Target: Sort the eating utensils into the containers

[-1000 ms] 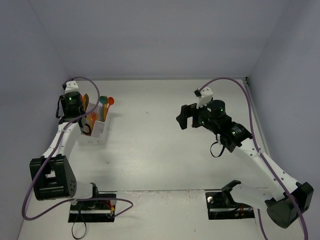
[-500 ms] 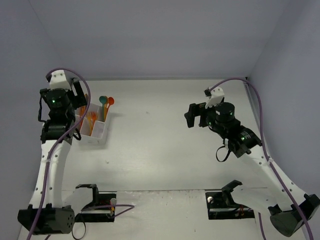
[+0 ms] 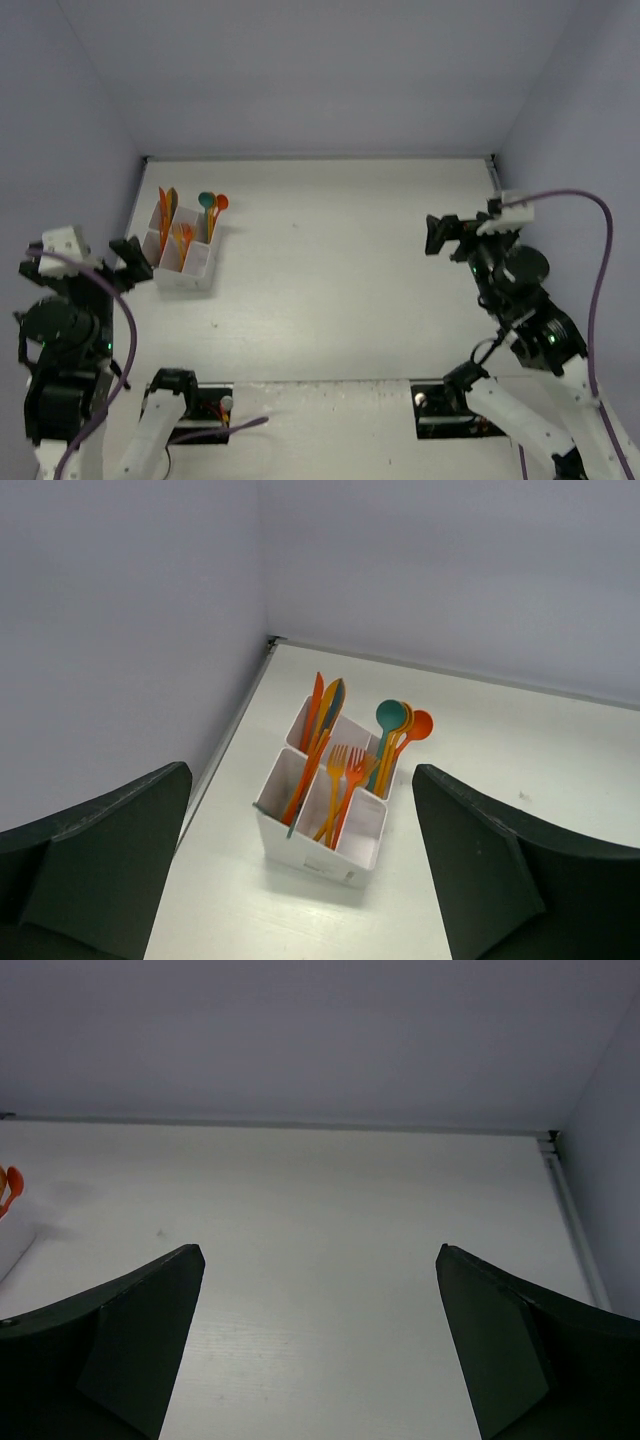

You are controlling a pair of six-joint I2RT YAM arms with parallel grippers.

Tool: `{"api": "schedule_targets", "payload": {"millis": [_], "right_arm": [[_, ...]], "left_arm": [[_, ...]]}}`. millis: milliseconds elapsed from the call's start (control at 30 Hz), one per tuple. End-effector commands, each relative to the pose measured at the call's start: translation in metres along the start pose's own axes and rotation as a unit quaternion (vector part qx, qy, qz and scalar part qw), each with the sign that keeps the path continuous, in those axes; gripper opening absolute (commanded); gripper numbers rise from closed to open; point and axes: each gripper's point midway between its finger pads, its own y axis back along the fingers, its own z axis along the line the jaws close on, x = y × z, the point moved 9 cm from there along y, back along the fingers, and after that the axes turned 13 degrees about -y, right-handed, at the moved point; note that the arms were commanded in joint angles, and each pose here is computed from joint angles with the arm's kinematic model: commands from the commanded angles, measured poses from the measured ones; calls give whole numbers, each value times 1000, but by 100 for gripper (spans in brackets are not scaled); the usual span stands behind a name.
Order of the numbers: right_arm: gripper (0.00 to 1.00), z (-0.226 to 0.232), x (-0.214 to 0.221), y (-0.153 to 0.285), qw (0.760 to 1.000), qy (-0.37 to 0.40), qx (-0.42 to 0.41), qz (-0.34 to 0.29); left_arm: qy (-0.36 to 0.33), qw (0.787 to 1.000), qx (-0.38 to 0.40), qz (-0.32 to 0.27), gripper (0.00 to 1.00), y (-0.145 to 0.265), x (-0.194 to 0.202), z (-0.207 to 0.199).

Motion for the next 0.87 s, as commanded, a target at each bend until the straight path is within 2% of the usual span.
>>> {"api": "schedule_targets", "payload": {"millis": [0, 367, 833], "right_arm": [[100, -17, -22, 22, 996, -3, 46, -72], [100, -31, -21, 39, 994, 25, 72, -79], [100, -22, -26, 40, 996, 27, 38, -75]], "left_arm": [[-34, 999, -13, 39, 93, 26, 15, 11], [-47, 996, -53, 51, 94, 76, 24, 33], [-46, 994, -70, 69, 94, 97, 40, 40]]}}
